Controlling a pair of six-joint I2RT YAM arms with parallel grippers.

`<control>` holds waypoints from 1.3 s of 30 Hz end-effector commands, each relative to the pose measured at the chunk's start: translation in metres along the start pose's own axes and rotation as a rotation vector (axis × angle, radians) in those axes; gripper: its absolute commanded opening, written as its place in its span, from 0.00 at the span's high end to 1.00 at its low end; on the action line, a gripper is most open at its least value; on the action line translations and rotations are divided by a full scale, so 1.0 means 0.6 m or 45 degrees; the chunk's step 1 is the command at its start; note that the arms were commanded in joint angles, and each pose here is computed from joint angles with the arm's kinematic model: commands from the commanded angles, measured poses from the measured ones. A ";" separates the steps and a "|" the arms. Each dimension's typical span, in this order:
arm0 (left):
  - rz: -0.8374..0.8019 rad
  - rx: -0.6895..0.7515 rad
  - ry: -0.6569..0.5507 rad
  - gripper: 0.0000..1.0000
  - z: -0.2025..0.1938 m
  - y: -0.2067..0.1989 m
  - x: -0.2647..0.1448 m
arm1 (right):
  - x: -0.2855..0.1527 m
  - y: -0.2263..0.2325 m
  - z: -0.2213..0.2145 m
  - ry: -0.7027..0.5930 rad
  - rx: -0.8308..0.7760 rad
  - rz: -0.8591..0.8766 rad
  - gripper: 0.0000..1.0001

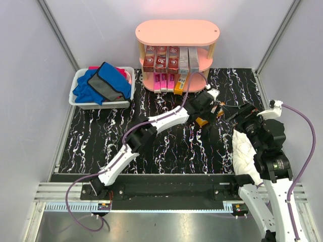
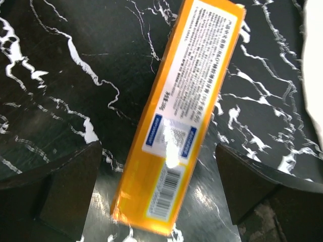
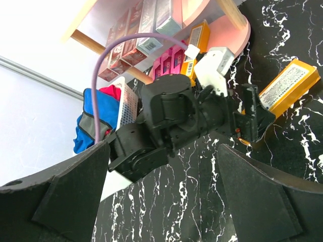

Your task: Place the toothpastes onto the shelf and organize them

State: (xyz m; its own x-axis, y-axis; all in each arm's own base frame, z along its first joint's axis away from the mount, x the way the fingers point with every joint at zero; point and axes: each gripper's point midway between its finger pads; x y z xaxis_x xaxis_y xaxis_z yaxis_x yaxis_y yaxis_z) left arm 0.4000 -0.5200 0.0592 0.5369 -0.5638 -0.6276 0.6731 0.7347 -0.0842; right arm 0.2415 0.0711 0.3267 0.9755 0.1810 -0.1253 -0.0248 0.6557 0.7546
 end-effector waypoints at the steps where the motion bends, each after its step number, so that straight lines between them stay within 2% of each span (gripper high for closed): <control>1: 0.010 0.029 -0.105 0.01 0.045 0.001 0.011 | 0.000 0.014 0.024 -0.058 -0.032 0.014 0.03; 10: 0.001 0.050 -0.106 0.04 0.027 -0.015 0.044 | 0.008 0.004 0.019 -0.047 -0.041 -0.013 0.03; 11: 0.003 0.056 -0.095 0.13 0.020 -0.015 0.047 | 0.008 0.004 0.019 -0.047 -0.041 -0.013 0.03; 14: 0.000 0.060 -0.094 0.29 0.022 -0.019 0.043 | 0.010 0.001 0.018 -0.044 -0.041 -0.019 0.03; 16: -0.011 0.054 -0.085 0.36 0.018 -0.021 0.039 | 0.011 0.001 0.017 -0.040 -0.041 -0.018 0.03; 18: -0.039 0.043 -0.125 0.44 0.042 -0.029 0.019 | 0.011 0.003 0.017 -0.040 -0.041 -0.012 0.03; 19: -0.062 0.039 -0.104 0.46 0.028 -0.032 0.017 | 0.010 0.003 0.016 -0.038 -0.039 -0.011 0.04; 22: -0.148 0.008 -0.212 0.56 0.091 -0.055 -0.042 | 0.007 0.007 0.018 -0.043 -0.038 0.000 0.04; 23: -0.155 0.000 -0.189 0.58 0.075 -0.054 -0.046 | 0.007 0.007 0.018 -0.042 -0.038 0.002 0.04; 24: -0.169 -0.021 -0.223 0.61 0.088 -0.058 -0.057 | 0.006 0.008 0.018 -0.043 -0.036 0.006 0.04; 25: -0.178 -0.031 -0.265 0.61 0.112 -0.060 -0.085 | 0.005 0.010 0.019 -0.044 -0.036 0.010 0.04; 27: -0.221 -0.059 -0.264 0.61 0.106 -0.067 -0.102 | 0.002 0.013 0.020 -0.049 -0.038 0.019 0.04; 28: -0.245 -0.067 -0.306 0.61 0.130 -0.070 -0.131 | -0.001 0.014 0.021 -0.053 -0.037 0.023 0.04; 29: -0.254 -0.084 -0.280 0.62 0.112 -0.071 -0.134 | -0.001 0.015 0.022 -0.051 -0.043 0.027 0.04; 31: -0.307 -0.112 -0.349 0.62 0.144 -0.073 -0.176 | -0.005 0.022 0.024 -0.054 -0.043 0.045 0.04; 33: -0.357 -0.186 -0.344 0.63 0.130 -0.062 -0.190 | -0.005 0.025 0.020 -0.036 -0.038 0.054 0.04; 38: -0.520 -0.441 -0.522 0.65 0.169 -0.020 -0.284 | 0.002 0.035 0.009 0.027 -0.038 0.086 0.03; 39: -0.524 -0.493 -0.508 0.65 0.144 -0.007 -0.299 | 0.005 0.036 0.006 0.039 -0.038 0.090 0.03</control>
State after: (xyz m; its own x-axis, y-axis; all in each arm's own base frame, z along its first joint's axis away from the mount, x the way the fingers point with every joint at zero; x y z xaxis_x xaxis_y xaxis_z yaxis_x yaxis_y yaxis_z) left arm 0.3367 -0.4768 0.1528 0.4406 -0.7769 -0.4497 0.6828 0.6153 -0.3940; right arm 0.2441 0.0742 0.3226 0.9694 0.1986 -0.1440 -0.0260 0.6668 0.7448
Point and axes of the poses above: each gripper's point midway between its finger pads, its own x axis out along the fingers, its own y axis along the line the jaws close on, z = x × y, and after that the axes turned 5 degrees about x, right-handed
